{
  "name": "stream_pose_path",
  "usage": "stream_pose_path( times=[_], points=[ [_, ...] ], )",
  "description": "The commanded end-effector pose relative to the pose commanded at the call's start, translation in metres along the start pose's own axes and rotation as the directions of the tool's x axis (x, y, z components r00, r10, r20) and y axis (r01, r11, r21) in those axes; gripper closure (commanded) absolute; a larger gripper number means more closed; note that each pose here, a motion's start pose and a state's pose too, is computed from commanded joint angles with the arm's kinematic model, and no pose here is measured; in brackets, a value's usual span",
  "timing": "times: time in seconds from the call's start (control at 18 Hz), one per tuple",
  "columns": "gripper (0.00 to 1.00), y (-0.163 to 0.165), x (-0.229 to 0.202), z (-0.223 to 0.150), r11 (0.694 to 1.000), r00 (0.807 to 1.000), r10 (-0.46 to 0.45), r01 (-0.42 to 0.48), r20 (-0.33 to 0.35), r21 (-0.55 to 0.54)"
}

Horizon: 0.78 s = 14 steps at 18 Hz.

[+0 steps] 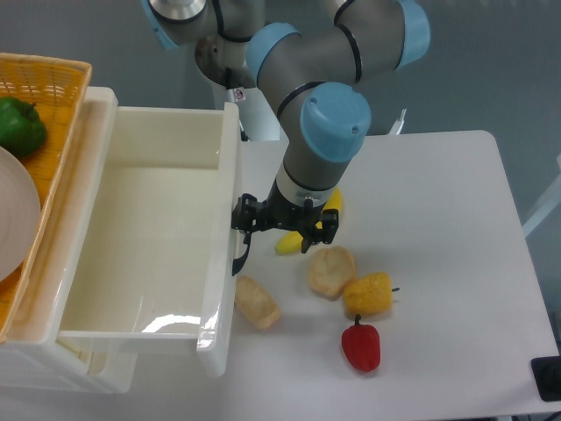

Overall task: Slide the top white drawer open
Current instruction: 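Keep pulling the drawer out to full extension, holding the handle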

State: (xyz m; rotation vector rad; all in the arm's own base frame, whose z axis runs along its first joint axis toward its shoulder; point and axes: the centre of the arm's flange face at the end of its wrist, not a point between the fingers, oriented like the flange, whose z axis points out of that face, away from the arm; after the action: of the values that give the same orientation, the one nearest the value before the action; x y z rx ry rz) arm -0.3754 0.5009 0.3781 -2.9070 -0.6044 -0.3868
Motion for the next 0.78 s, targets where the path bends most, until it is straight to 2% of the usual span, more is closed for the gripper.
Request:
stream_pose_path(
  times=[0.56, 0.78],
  points=[
    [0.00, 0.0018, -0.0077, 0.0082, 0.999, 0.996, -0.034, 0.035, -0.082, 0.012],
    [0.00, 0.0014, -0.0075, 0.0079, 0.999, 0.995, -0.036, 0.037, -0.092, 0.019]
  ],
)
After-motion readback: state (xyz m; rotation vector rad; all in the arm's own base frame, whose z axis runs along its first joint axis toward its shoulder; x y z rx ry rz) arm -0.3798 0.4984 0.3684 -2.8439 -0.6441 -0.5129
